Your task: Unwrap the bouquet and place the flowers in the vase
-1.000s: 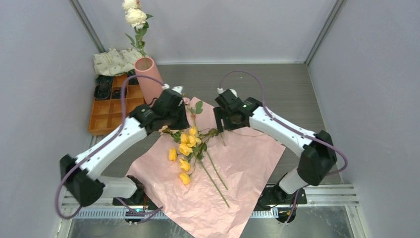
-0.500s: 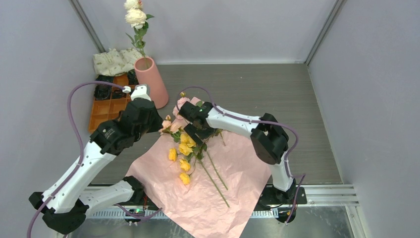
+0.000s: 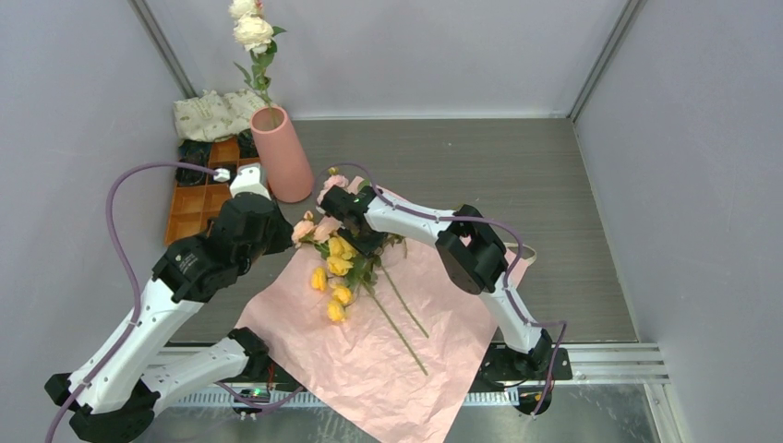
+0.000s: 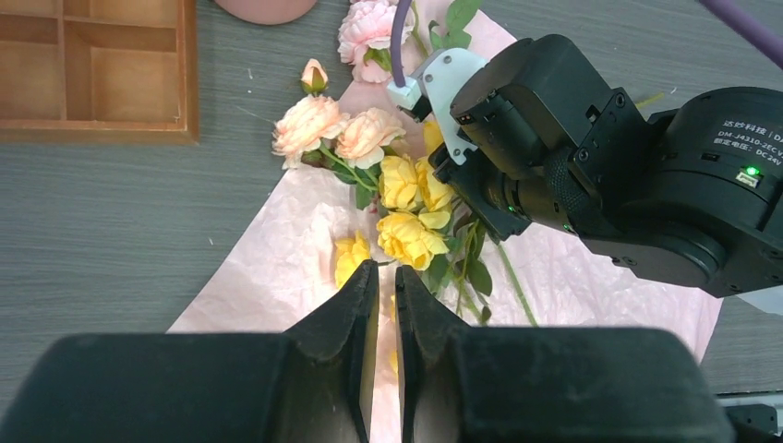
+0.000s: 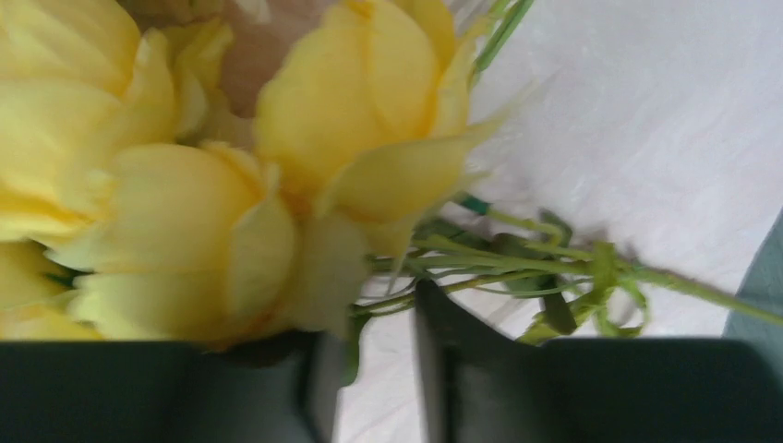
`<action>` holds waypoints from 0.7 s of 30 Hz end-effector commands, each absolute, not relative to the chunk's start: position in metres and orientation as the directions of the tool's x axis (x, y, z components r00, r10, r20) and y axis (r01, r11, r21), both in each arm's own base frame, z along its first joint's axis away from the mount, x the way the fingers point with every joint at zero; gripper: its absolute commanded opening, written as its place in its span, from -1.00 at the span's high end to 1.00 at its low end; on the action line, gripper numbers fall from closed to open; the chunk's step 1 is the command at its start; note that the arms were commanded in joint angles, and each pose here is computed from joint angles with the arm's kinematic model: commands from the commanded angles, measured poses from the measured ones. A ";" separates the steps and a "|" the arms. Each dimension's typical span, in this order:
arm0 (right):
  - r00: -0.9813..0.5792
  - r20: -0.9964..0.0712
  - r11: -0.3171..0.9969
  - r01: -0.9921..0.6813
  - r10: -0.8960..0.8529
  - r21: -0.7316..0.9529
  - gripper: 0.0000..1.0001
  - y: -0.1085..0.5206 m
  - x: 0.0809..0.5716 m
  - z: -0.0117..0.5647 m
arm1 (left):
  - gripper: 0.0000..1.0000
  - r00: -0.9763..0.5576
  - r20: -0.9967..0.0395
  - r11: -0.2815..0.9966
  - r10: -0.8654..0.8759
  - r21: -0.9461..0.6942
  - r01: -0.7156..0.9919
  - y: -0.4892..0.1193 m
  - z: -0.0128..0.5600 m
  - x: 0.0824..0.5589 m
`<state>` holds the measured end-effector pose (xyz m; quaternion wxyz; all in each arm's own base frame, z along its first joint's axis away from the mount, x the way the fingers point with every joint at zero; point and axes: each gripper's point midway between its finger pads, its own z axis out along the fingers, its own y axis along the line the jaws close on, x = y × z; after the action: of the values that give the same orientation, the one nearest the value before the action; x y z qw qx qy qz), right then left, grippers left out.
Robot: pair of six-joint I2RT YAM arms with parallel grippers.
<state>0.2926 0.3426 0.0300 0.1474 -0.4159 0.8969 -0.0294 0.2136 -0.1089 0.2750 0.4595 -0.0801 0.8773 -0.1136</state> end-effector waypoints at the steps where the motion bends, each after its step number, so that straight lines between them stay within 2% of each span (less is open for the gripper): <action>1: -0.592 -0.317 0.657 -0.736 -0.741 -0.163 0.69 0.357 0.306 0.051 | 0.72 -0.532 -0.810 0.963 -0.247 -0.266 -0.042 -0.103 0.282 0.215; 2: -0.593 -0.324 0.660 -0.734 -0.737 -0.160 0.80 0.357 0.308 0.053 | 0.72 -0.533 -0.810 0.963 -0.245 -0.266 -0.039 -0.103 0.282 0.215; 7: -0.591 -0.359 0.671 -0.724 -0.722 -0.158 0.98 0.358 0.310 0.069 | 0.72 -0.549 -0.802 0.963 -0.236 -0.270 -0.021 -0.109 0.279 0.216; 14: -0.586 -0.483 0.699 -0.710 -0.650 -0.080 0.98 0.370 0.314 0.122 | 0.72 -0.550 -0.803 0.962 -0.228 -0.273 -0.001 -0.113 0.280 0.217; 18: -0.603 -0.569 0.764 -0.641 -0.560 -0.073 0.98 0.369 0.339 0.157 | 0.72 -0.541 -0.807 0.961 -0.235 -0.276 -0.005 -0.112 0.279 0.218; 19: -0.604 -0.582 0.775 -0.628 -0.544 -0.071 0.95 0.367 0.345 0.164 | 0.71 -0.539 -0.808 0.960 -0.237 -0.279 -0.003 -0.113 0.279 0.219; 21: -0.614 -0.582 0.784 -0.616 -0.533 -0.069 0.52 0.361 0.352 0.169 | 0.71 -0.544 -0.806 0.960 -0.235 -0.279 -0.001 -0.114 0.277 0.219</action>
<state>0.3239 0.3619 0.0960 0.2210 -0.3679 0.9025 0.0352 0.2134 -0.1098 0.2695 0.4562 -0.0662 0.8807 -0.1090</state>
